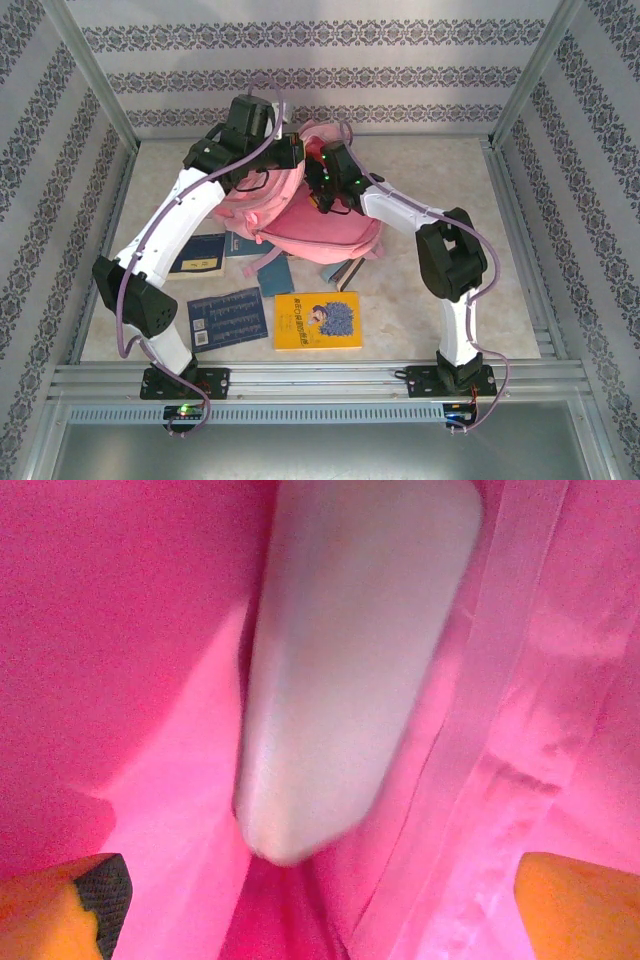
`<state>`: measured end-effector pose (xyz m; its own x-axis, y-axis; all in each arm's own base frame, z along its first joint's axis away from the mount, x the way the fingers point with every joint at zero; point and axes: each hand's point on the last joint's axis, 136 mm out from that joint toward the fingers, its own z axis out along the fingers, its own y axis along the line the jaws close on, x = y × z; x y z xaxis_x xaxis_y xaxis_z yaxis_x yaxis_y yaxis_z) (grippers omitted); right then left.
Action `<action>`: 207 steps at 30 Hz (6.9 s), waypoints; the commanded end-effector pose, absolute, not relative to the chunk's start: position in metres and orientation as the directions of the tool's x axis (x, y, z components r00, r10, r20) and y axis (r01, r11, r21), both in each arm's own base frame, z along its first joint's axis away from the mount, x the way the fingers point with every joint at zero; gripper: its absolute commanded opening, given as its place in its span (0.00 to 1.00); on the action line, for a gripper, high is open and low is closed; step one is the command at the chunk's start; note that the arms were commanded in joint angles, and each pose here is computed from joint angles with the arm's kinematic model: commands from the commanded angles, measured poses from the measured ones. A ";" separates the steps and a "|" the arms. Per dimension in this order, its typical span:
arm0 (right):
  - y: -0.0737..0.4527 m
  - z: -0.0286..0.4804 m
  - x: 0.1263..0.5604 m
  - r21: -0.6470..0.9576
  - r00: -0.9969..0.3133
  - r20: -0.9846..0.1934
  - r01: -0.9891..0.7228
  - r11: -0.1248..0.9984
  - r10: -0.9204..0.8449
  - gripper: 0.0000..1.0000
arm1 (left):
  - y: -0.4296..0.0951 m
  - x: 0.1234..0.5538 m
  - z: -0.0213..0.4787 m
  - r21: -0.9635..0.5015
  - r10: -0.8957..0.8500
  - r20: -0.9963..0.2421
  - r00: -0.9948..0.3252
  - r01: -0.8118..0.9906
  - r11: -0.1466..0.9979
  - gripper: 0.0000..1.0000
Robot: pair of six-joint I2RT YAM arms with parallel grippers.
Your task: Pack the student bag
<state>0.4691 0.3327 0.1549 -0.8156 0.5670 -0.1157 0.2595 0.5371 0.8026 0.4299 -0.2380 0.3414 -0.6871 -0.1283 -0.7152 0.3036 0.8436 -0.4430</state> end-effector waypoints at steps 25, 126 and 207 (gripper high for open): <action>0.209 0.198 0.319 0.407 -0.881 -0.448 -0.047 0.912 0.154 0.78 | -0.180 0.526 0.378 -0.544 -0.390 -0.787 -0.478 0.239 0.805 0.00; 0.380 0.207 0.490 0.858 -0.863 -0.136 0.142 0.494 0.486 0.12 | -0.215 0.470 0.402 -0.579 -0.318 -0.765 -0.561 0.382 0.721 0.00; 0.270 0.056 0.380 -0.008 -0.873 -0.398 -0.304 0.953 -0.282 0.66 | -0.184 0.507 0.379 -0.620 -0.406 -0.720 -0.562 0.259 0.741 0.00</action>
<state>0.3748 0.2841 0.0425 -0.8833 -0.3026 -0.3581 -0.3349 0.9418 0.0303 0.5022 -0.1909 0.3419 -0.6497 -0.3678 -0.6653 0.1962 0.7644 -0.6142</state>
